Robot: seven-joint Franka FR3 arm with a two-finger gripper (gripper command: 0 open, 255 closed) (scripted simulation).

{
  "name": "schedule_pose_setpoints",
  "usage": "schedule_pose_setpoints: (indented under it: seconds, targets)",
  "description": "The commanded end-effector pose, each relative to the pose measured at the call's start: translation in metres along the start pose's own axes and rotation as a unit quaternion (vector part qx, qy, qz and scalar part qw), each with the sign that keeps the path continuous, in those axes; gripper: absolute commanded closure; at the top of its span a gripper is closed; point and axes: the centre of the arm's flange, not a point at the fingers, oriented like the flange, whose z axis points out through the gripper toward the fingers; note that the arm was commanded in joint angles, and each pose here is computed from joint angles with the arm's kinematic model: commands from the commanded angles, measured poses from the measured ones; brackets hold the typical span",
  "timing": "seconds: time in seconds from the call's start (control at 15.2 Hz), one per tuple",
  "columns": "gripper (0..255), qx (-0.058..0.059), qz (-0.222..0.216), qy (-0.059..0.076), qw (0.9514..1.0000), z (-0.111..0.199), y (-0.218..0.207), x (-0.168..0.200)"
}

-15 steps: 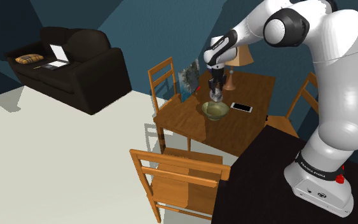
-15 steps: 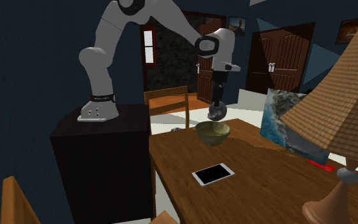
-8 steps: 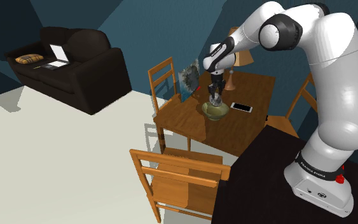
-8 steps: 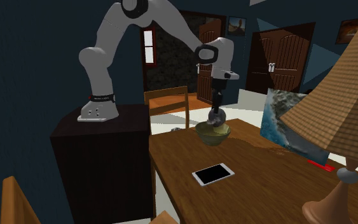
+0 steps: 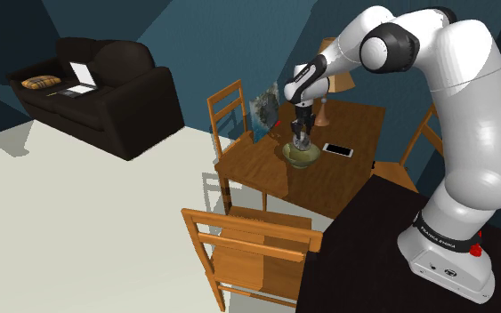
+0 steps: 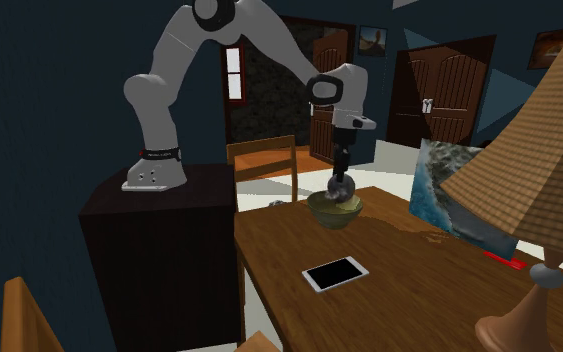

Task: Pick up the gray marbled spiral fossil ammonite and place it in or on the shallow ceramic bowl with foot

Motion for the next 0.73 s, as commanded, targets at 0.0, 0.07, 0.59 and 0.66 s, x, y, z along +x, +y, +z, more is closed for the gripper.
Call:
schedule_pose_setpoints:
  seconds: [0.0,0.07,0.59,0.66]
  targets:
    - [255,0.000,0.000,0.000,1.0000,0.000,0.000,0.000]
    - [255,0.000,0.000,0.000,1.0000,0.000,0.000,0.000]
    - [0,0.000,0.000,0.000,1.0000,-0.027,0.000,0.000]
    - [0,0.000,0.000,0.000,1.0000,-0.040,0.000,0.000]
